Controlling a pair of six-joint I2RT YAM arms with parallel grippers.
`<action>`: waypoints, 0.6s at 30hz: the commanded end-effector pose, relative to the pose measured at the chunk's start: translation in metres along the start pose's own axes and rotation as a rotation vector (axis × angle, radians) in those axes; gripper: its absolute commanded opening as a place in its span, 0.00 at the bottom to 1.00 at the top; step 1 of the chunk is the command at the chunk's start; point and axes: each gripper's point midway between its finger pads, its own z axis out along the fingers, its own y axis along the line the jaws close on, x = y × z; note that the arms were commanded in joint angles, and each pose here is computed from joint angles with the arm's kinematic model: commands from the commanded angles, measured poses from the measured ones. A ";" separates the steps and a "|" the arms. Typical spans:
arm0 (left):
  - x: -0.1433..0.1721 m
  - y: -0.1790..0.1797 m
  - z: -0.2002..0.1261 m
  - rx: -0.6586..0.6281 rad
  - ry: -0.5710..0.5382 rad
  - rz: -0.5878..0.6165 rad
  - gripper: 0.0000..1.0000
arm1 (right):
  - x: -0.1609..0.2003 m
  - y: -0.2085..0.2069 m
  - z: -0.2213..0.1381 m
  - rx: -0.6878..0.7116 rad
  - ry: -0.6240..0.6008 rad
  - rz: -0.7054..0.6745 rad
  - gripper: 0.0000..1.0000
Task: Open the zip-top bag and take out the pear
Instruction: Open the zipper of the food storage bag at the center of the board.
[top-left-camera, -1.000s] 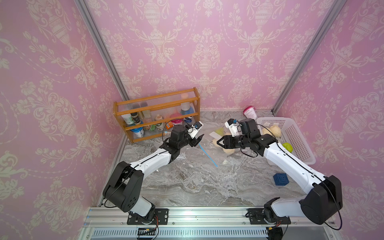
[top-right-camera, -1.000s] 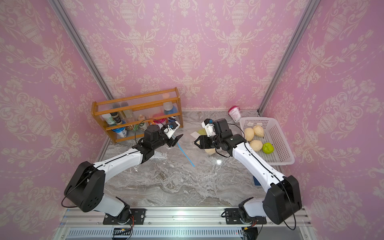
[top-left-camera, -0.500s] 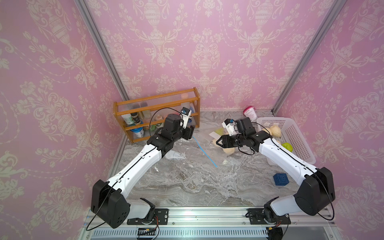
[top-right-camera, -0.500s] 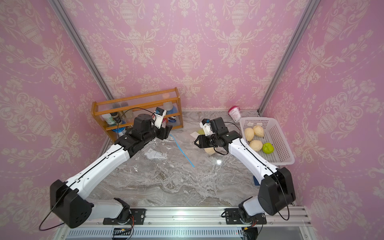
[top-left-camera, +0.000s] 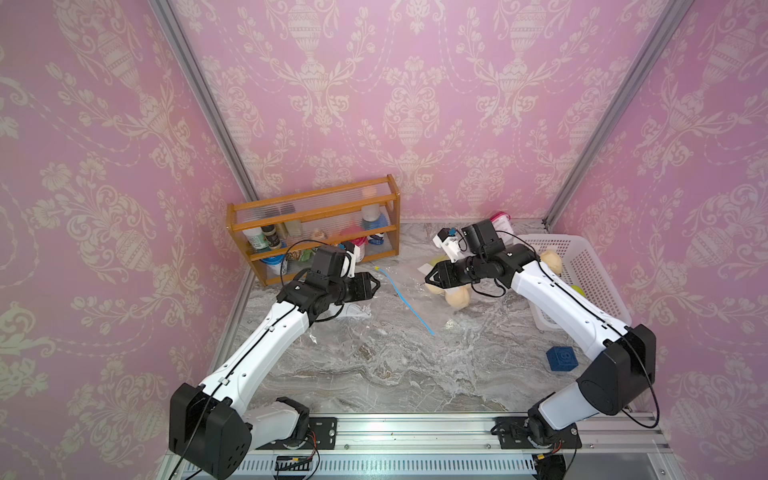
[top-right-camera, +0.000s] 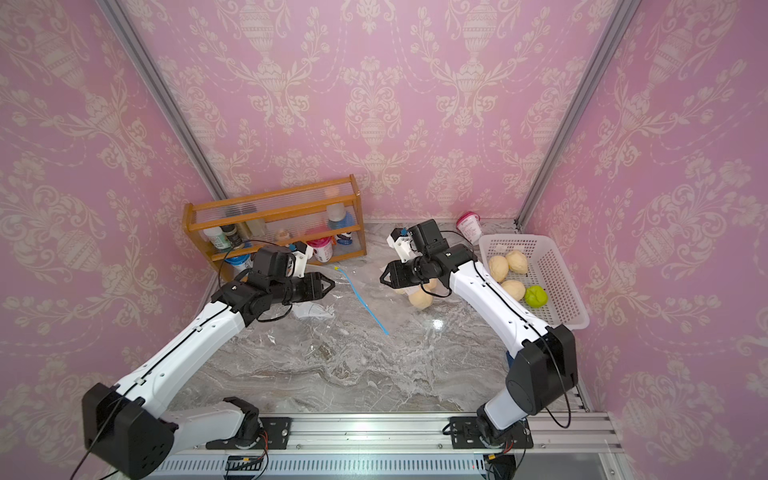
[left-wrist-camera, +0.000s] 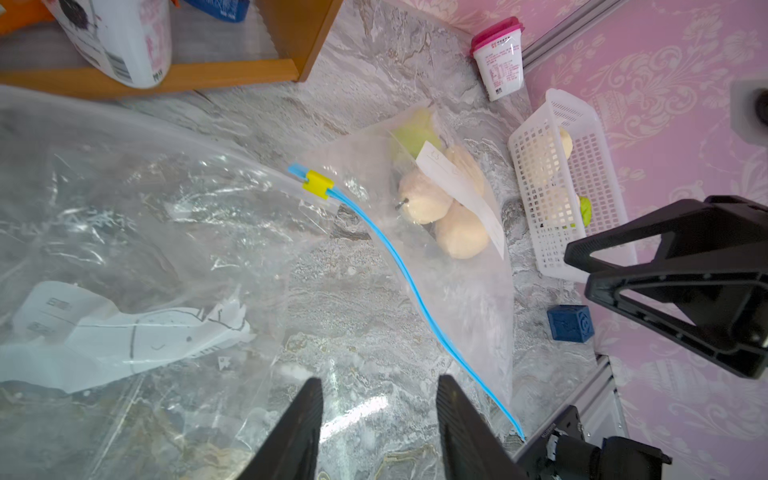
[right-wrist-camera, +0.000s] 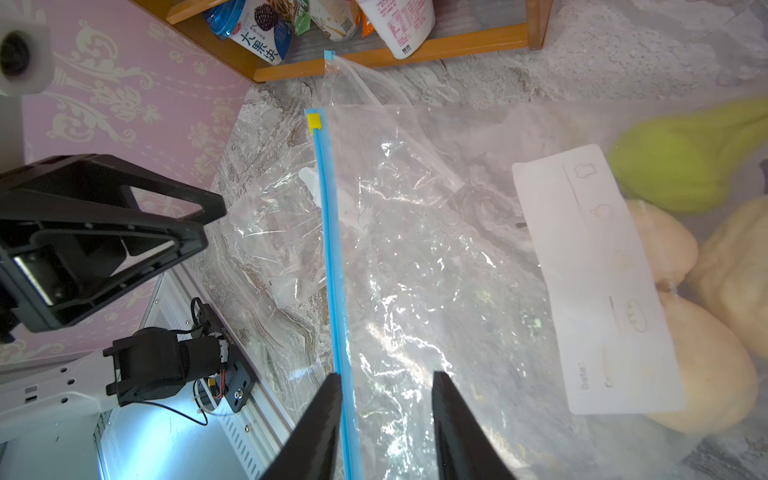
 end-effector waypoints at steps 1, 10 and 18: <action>0.020 -0.012 -0.002 0.111 0.064 -0.129 0.46 | 0.011 0.003 -0.001 -0.003 0.056 -0.006 0.39; 0.028 -0.016 0.015 0.233 0.061 -0.204 0.50 | 0.020 0.016 0.010 -0.059 0.090 -0.006 0.40; 0.028 -0.014 0.035 0.245 0.073 -0.221 0.44 | 0.022 0.015 0.013 -0.060 0.090 0.009 0.39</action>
